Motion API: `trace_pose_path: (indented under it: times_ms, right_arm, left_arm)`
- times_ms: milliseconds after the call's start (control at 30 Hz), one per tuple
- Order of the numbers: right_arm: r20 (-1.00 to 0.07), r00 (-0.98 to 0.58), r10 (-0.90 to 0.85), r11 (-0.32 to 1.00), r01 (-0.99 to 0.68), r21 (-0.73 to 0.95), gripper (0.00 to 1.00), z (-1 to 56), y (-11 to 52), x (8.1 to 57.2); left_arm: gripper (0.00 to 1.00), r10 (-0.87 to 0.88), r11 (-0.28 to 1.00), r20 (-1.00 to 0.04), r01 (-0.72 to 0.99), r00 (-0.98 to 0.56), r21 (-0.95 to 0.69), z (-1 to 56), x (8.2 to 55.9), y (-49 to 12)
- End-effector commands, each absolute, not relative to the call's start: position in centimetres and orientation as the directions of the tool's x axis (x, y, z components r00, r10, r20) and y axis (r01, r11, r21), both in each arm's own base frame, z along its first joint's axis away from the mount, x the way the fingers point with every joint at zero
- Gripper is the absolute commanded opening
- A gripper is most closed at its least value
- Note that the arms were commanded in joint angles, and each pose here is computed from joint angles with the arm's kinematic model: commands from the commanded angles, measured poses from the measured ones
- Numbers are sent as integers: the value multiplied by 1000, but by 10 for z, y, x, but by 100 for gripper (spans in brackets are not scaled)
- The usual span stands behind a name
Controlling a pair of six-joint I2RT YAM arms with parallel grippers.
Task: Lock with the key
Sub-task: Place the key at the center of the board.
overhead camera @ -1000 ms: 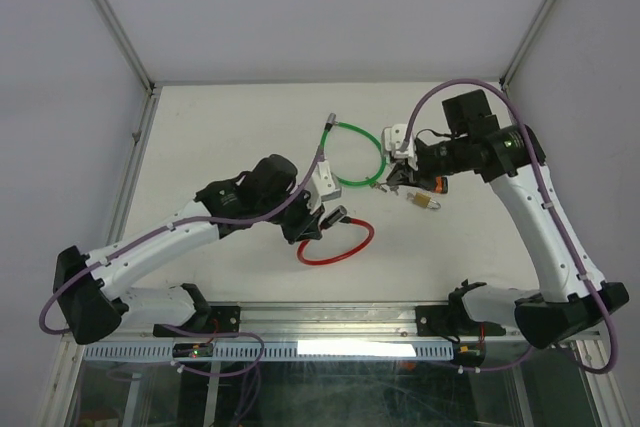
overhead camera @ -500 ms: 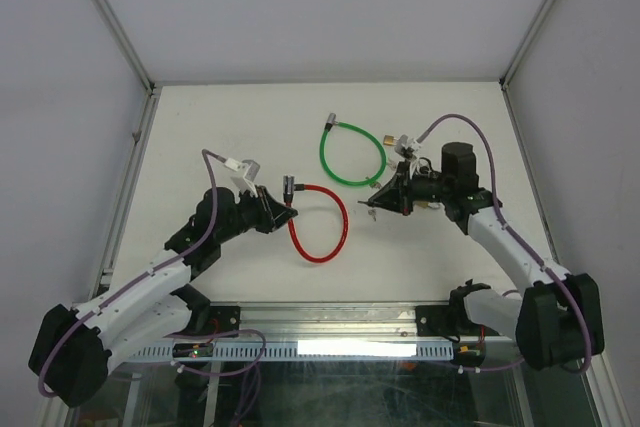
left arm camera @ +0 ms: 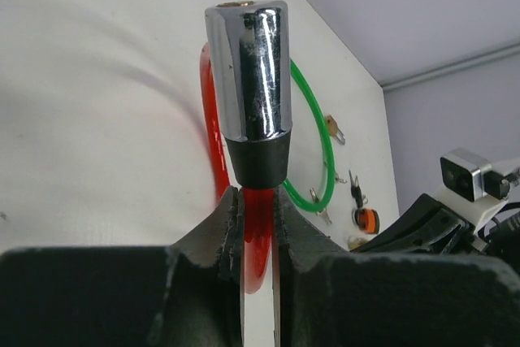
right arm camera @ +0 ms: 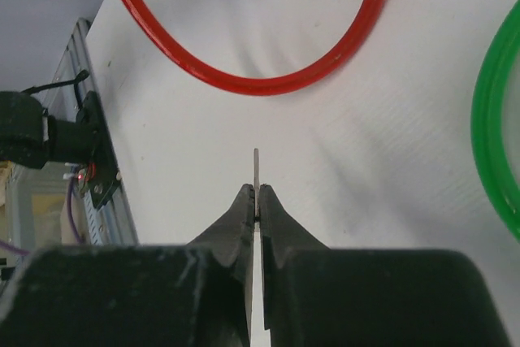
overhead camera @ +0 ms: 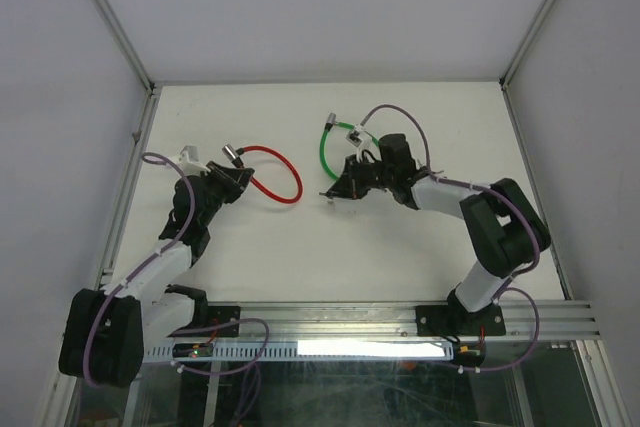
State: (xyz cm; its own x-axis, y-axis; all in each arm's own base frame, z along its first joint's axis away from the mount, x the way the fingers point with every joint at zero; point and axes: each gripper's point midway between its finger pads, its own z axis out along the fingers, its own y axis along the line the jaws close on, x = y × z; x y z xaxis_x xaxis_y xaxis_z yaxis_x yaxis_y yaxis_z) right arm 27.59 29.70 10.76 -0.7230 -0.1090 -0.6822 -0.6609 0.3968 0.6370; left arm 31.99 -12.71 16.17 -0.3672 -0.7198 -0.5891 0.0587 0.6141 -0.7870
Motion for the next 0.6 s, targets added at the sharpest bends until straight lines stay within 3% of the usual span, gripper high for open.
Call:
trace_pose_path:
  times_ms: [0,167,333,500,533,567]
  right_arm:
    - [-730,-683,-26,465,-654,597,4,127,331,322]
    - [-642,-759,-108,481,-605,635,4,97,362,332]
    - [-607,-786,-115,506,-573,645,4,94,369,343]
    - [-611,-780,-133,537,-575,617,5,106,368,345]
    - [-743,-628,-230,539,-718,440,35,108,358,358]
    - [-768,-587,-257,527,-751,397,39,113,355,358]
  left_arm:
    - [0,-797,546,-549,88,-252,-833,187,343,-112]
    - [10,-811,565,-544,-44,-217,-824,166,359,-92]
    - [38,-808,587,-557,-183,-193,-789,157,366,-75]
    - [55,-818,574,-540,-245,-198,-781,156,361,-70]
    - [56,-818,575,-538,-266,-204,-774,154,358,-69]
    - [58,-819,574,-537,-276,-204,-771,155,357,-68]
